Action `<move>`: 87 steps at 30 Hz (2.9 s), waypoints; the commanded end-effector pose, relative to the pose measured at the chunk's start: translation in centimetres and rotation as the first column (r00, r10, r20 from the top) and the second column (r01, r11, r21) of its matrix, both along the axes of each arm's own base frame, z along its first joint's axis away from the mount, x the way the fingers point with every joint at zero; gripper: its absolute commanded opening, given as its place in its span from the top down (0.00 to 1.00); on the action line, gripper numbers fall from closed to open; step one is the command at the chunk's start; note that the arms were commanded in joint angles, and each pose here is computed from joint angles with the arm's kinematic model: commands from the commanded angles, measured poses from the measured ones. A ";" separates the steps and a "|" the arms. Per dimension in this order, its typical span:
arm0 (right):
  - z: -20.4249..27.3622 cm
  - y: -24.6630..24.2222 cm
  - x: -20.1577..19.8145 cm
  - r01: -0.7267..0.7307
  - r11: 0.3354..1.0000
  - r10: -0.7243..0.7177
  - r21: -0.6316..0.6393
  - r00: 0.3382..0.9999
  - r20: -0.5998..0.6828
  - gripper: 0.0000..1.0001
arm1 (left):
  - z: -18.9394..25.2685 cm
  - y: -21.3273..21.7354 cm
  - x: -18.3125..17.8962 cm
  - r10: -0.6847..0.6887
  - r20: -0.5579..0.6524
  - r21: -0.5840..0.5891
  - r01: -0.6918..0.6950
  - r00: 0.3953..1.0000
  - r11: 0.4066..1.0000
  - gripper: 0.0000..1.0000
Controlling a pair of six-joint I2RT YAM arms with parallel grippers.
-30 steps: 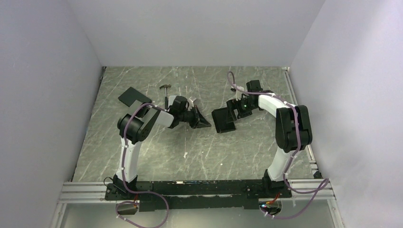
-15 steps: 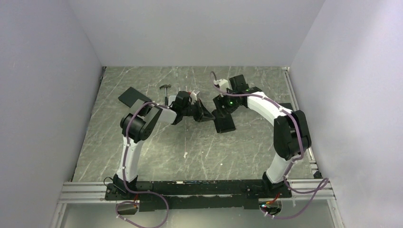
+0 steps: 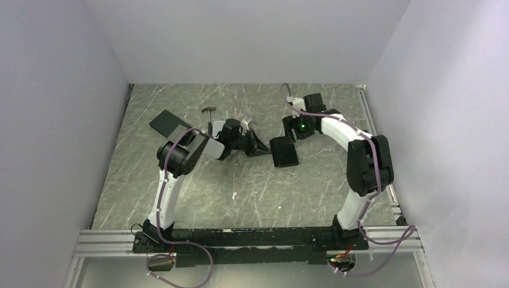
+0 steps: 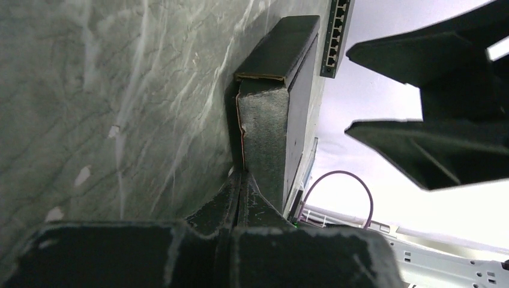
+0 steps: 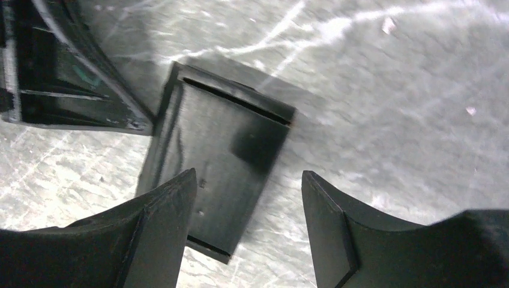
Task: Fold the paper box
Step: Close the paper box at the center of the board.
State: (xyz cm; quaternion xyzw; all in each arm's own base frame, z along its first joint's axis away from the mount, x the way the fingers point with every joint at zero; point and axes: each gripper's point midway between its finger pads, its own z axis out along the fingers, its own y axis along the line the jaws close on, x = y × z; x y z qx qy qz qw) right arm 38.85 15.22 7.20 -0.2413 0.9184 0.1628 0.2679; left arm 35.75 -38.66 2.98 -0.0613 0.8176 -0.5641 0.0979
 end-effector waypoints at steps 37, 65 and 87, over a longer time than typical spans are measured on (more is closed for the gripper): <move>-3.5 -0.8 -1.5 0.130 0.956 -0.061 0.261 0.965 -0.255 0.50 | 1.5 -1.0 1.2 -0.042 0.053 0.034 0.041 0.998 0.999 1.00; -5.4 1.4 -2.7 0.071 0.968 0.003 0.240 0.955 -0.296 0.62 | 3.6 -3.2 0.3 -0.050 0.032 -0.194 0.056 0.998 0.979 0.79; -5.7 2.4 -3.2 0.026 0.978 0.037 0.207 0.955 -0.295 0.62 | 1.4 -3.6 0.5 -0.054 -0.005 -0.075 0.053 0.999 0.996 0.64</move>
